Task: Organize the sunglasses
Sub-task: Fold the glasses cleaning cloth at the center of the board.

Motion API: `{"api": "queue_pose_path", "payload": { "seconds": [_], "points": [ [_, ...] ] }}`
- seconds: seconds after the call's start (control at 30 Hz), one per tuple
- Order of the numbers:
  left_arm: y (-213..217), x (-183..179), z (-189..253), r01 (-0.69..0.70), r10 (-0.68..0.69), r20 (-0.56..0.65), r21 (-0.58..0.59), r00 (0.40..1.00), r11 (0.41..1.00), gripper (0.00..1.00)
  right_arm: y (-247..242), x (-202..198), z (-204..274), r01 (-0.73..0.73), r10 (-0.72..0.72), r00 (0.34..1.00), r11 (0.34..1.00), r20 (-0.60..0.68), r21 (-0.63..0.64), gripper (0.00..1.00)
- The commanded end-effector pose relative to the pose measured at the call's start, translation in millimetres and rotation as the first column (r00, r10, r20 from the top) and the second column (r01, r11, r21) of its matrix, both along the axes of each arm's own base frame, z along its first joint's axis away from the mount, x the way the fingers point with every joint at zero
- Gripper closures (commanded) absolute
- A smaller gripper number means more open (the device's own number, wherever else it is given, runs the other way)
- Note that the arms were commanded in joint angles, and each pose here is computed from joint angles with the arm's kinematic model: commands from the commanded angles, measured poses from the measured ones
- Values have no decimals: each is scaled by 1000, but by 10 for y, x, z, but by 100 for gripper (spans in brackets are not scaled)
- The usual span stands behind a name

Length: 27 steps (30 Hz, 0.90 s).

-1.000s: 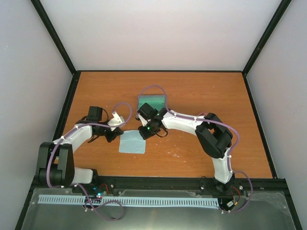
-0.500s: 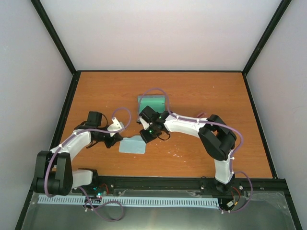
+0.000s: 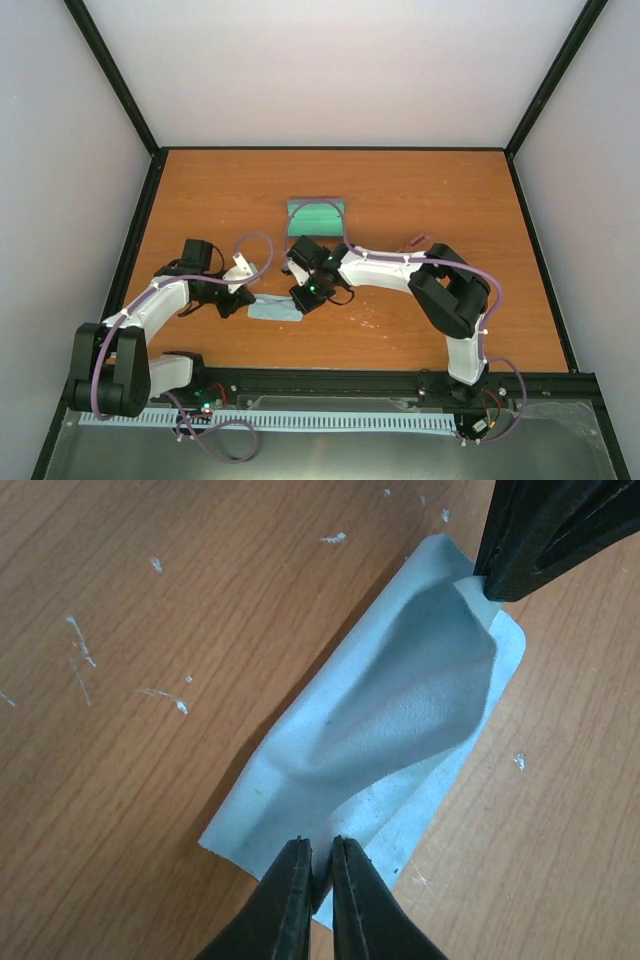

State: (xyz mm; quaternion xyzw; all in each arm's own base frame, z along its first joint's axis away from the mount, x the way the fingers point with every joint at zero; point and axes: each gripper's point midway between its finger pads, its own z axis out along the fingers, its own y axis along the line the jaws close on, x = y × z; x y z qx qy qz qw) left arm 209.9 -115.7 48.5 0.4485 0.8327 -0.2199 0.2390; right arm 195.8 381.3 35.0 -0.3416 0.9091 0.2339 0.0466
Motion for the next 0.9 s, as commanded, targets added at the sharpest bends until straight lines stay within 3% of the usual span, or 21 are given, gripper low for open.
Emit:
{"api": "queue_pose_path", "payload": {
  "seconds": [0.0,0.23,0.43,0.6,0.87],
  "points": [
    [-5,-90,-13,42,-42,-6,13,999,999,89,38,-64,26,-6,6,1000,1000,-2,14,97],
    [32,-173,-93,69,-69,-11,45,998,997,82,-14,-121,-42,-5,4,1000,1000,-16,-13,94],
    [18,-179,-90,77,-76,-12,42,997,996,68,-19,-165,-79,-4,3,1000,1000,-30,-25,80],
    [22,-66,-2,51,-52,39,45,998,998,69,-71,-161,20,14,-14,1000,999,-7,-36,72],
    [-19,251,144,5,-6,85,16,996,1000,75,-307,140,179,151,-145,985,987,98,-56,72]
  ]
}}
